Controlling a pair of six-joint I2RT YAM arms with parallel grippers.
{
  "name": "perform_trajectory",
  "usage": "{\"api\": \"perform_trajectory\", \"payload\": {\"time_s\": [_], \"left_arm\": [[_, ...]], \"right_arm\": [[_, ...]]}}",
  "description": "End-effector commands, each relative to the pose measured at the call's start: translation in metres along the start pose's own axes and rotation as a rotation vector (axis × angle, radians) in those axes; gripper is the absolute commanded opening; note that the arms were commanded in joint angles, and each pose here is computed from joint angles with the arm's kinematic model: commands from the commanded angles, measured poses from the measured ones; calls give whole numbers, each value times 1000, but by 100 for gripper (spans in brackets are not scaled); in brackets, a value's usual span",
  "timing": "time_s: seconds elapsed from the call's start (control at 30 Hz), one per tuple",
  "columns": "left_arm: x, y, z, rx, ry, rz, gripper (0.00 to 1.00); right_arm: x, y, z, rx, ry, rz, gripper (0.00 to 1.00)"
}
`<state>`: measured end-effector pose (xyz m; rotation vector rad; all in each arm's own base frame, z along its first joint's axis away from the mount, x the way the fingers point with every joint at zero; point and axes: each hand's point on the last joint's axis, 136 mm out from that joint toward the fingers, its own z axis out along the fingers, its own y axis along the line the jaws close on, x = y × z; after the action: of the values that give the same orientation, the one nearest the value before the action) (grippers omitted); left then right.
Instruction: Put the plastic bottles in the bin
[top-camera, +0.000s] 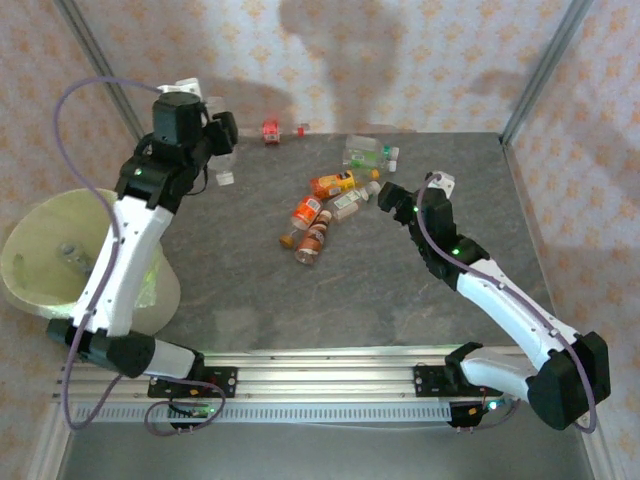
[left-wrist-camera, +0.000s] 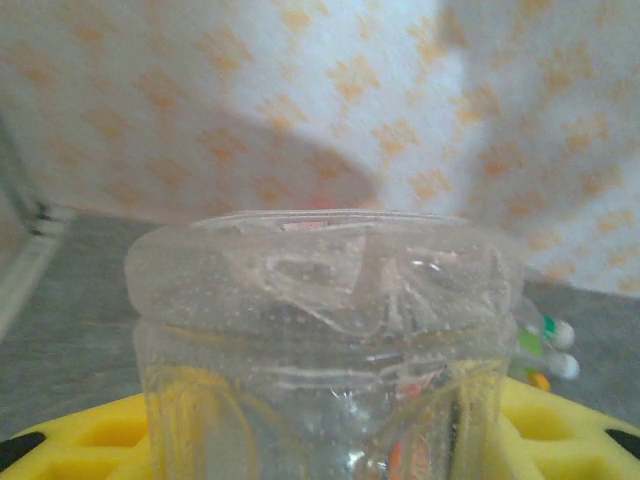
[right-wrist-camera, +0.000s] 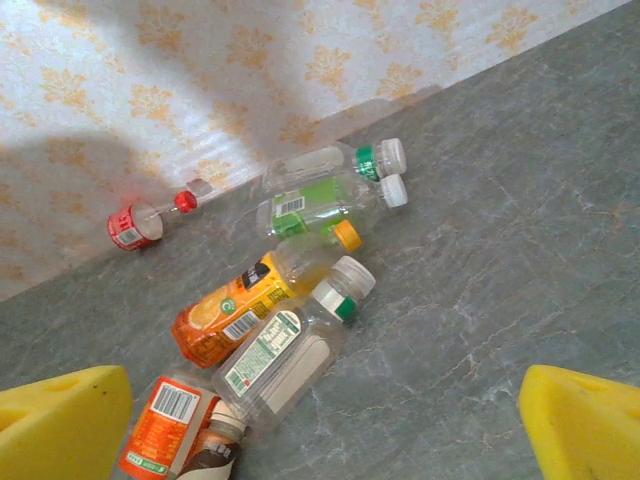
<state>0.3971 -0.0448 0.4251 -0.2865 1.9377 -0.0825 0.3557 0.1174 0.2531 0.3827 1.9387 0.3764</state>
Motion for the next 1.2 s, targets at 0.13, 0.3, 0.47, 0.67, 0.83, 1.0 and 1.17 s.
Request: {"api": "perform_trajectory", "payload": {"time_s": [0.13,0.3,0.47,0.67,0.83,1.0,1.17], "left_arm": [[-14,89,-52,-447,-76,116,56],[-18,153,-99,-794,-107,126,56],[4,206,-125,-913,-87,36,56],[49,264,-144,-1037,-11,-85,56],[78,293,-148,-1043,34,-203,55],[90,314,-156,-1123,77,-246,55],[102,344,-177,-1219,98,-343,56]], "right_arm": [[-6,7,2,-36,-25,4,99],[-3,14,8,-53,-7,-4,99],[-3,20,14,-69,9,-13,100],[7,27,24,-82,60,-29,99],[12,30,28,-83,93,-54,99],[11,29,28,-80,91,-50,99],[14,28,30,-76,97,-64,99]]}}
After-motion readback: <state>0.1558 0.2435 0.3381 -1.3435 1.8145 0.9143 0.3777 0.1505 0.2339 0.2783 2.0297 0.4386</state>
